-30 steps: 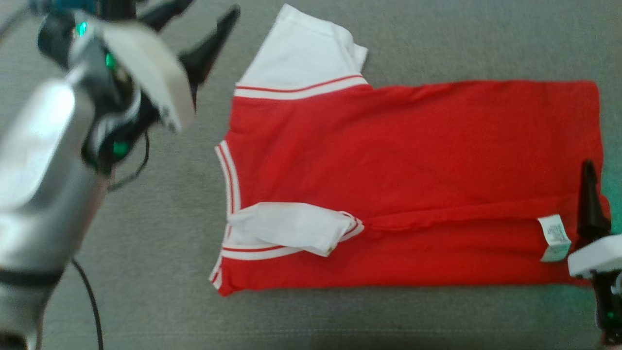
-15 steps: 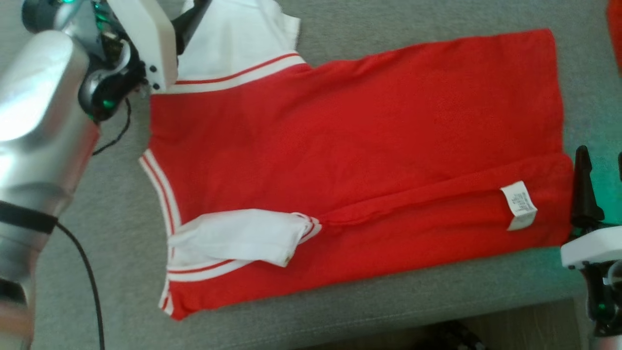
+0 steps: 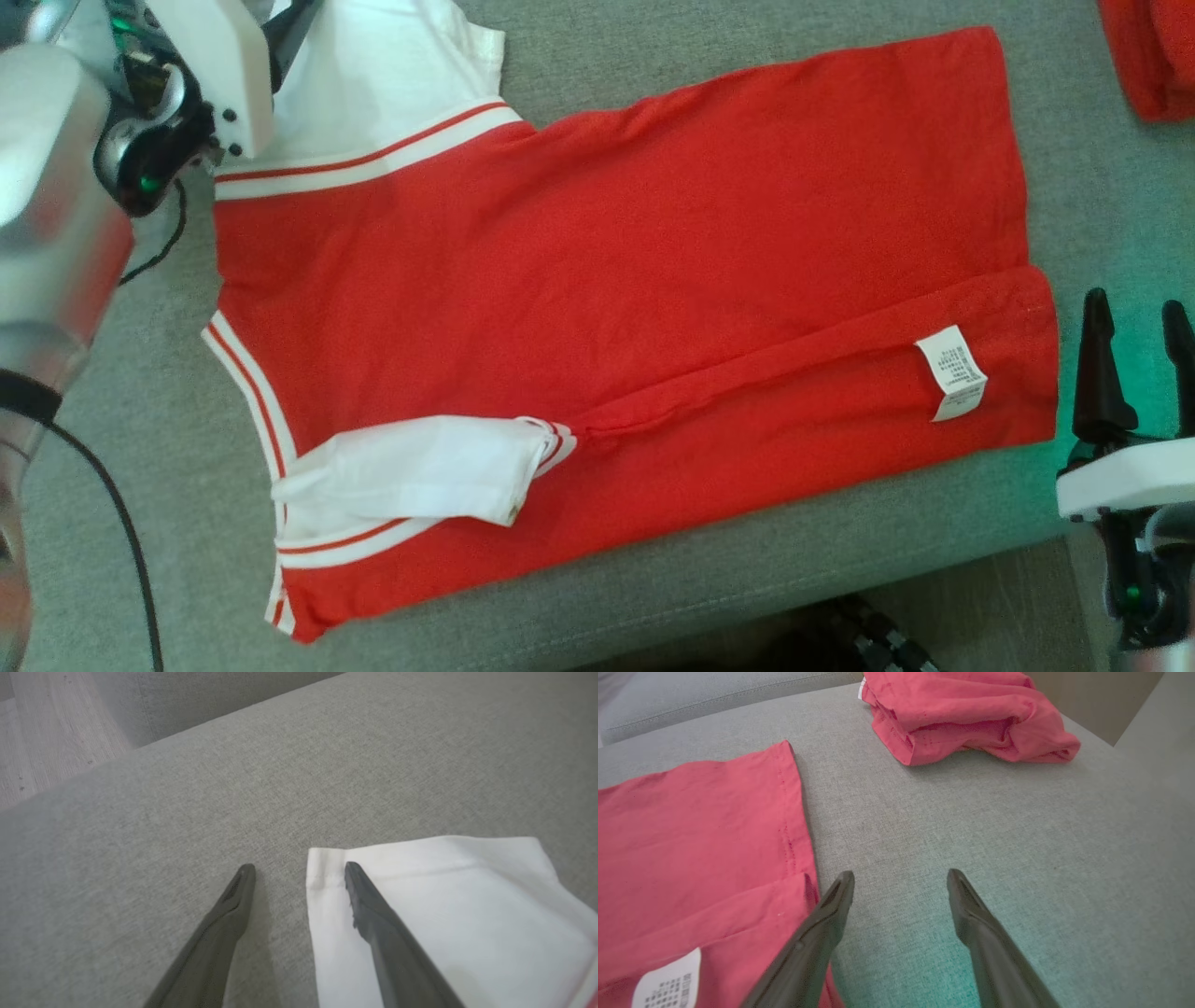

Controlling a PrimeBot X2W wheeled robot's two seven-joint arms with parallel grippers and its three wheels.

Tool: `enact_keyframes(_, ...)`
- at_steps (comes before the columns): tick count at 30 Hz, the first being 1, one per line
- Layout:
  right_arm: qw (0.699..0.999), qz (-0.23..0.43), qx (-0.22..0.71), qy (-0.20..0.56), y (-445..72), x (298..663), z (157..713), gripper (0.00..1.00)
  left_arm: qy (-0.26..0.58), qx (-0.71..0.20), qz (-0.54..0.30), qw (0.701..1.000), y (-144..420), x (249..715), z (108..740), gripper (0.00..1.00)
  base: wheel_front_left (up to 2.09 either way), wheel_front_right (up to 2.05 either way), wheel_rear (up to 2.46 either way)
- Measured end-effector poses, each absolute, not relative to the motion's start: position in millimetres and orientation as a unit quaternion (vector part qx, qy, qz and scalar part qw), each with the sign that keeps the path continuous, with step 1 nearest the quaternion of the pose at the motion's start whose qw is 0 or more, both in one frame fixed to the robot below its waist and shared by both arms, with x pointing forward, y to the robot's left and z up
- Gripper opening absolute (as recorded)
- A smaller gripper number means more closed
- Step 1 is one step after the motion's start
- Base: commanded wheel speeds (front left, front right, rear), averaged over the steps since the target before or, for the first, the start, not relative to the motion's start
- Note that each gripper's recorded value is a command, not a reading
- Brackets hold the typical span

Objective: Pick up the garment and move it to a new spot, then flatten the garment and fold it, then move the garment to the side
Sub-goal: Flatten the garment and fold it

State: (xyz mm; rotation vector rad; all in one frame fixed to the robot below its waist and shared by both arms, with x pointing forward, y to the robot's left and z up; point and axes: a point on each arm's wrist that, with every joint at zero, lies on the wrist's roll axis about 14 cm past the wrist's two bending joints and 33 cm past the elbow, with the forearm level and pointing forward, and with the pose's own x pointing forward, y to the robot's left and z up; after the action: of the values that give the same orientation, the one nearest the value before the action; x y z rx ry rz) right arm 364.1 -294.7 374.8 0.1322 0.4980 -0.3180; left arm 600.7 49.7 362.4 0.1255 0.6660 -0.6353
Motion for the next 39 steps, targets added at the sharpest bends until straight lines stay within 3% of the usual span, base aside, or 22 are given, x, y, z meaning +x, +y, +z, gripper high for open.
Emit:
enact_keyframes(3,0.953,-0.16,0.065,0.247,-296.5,362.1,373.8,1.0,0.321,0.07,-0.314,0.891,44.9,603.7,362.1,1.0,0.0,0.0,0.0)
enact_keyframes(4,0.953,-0.162,0.065,0.248,-297.3,361.1,373.3,1.0,0.321,0.076,-0.316,0.89,44.0,604.6,361.9,0.81,0.0,0.0,0.0)
enact_keyframes(5,0.952,-0.164,0.064,0.249,-298.2,360.2,372.7,1.0,0.321,0.079,-0.318,0.889,43.7,605.0,361.2,0.37,0.0,0.0,0.0)
enact_keyframes(6,0.952,-0.165,0.064,0.251,-298.9,359.3,371.9,1.0,0.321,0.082,-0.321,0.887,42.8,604.9,360.5,0.0,0.0,0.0,0.0)
enact_keyframes(13,0.957,-0.157,0.073,0.234,-293.8,366.8,379.0,1.0,0.32,0.097,-0.328,0.883,44.7,599.2,365.2,0.0,0.0,0.0,0.0)
enact_keyframes(21,0.971,-0.085,0.081,0.21,-266.6,430.2,407.8,1.0,0.262,0.093,-0.336,0.9,45.5,595.5,404.8,0.0,0.0,0.0,0.0)
enact_keyframes(29,0.954,-0.026,0.027,0.299,-251.0,490.0,402.0,1.0,0.206,0.089,-0.346,0.911,51.6,581.0,444.0,0.0,0.0,0.0,0.0)
enact_keyframes(39,0.917,0.001,0.001,0.399,-239.5,510.7,375.8,1.0,0.201,0.086,-0.341,0.914,64.2,570.5,452.0,0.0,0.0,0.0,0.0)
